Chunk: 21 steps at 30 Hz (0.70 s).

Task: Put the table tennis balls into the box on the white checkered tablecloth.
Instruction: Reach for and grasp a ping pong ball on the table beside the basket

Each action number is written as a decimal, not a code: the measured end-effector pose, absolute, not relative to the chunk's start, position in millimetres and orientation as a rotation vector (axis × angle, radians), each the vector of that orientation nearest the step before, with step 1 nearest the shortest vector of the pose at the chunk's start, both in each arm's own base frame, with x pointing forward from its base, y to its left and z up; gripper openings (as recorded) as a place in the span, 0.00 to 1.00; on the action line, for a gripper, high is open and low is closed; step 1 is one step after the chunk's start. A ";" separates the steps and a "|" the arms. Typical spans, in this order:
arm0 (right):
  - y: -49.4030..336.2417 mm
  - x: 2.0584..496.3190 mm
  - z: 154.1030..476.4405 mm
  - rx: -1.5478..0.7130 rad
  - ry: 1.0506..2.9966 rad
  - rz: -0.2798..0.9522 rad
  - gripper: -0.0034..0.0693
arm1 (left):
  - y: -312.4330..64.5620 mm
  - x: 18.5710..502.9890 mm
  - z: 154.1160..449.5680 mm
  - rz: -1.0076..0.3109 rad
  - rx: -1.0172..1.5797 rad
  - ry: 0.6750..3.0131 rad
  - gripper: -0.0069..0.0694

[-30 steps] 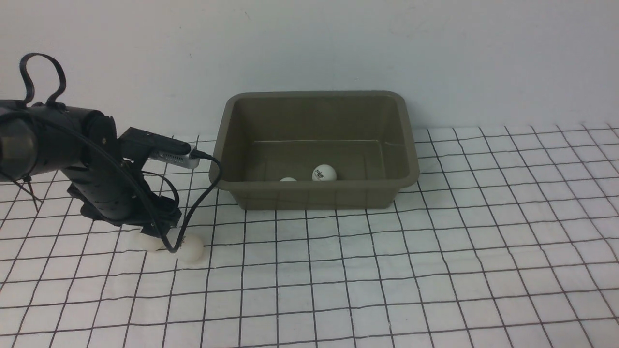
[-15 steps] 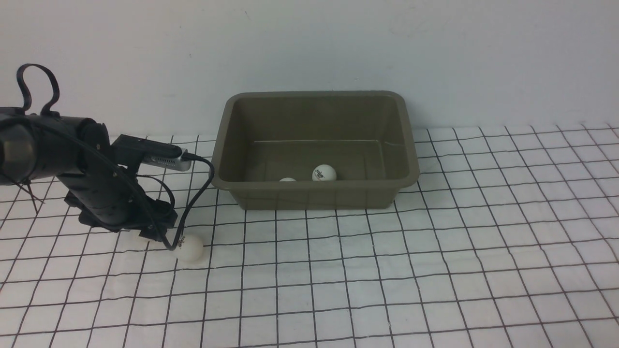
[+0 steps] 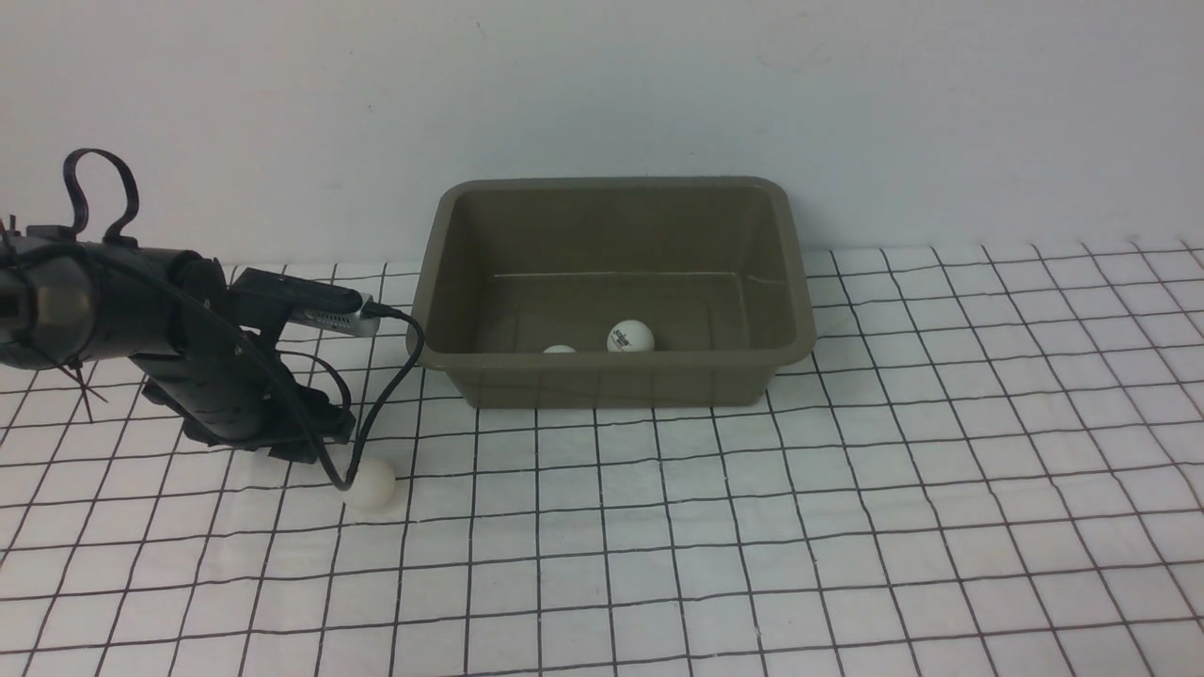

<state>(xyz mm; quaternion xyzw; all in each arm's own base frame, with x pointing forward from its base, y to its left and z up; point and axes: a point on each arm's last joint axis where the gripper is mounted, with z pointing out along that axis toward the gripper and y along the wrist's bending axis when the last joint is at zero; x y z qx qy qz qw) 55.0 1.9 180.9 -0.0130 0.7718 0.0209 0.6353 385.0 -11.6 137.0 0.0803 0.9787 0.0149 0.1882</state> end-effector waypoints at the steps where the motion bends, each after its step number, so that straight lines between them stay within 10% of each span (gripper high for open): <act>1: 1.9 55.0 180.9 -0.030 1.764 0.048 0.02 | -11.6 385.0 137.0 0.042 0.226 2.753 0.56; 12: 1.9 55.0 180.9 -0.029 1.764 0.048 0.02 | -11.5 383.4 143.1 0.043 0.225 2.752 0.56; 21: 1.9 55.0 180.9 -0.029 1.764 0.049 0.02 | -13.1 372.9 232.9 0.055 0.222 2.593 0.56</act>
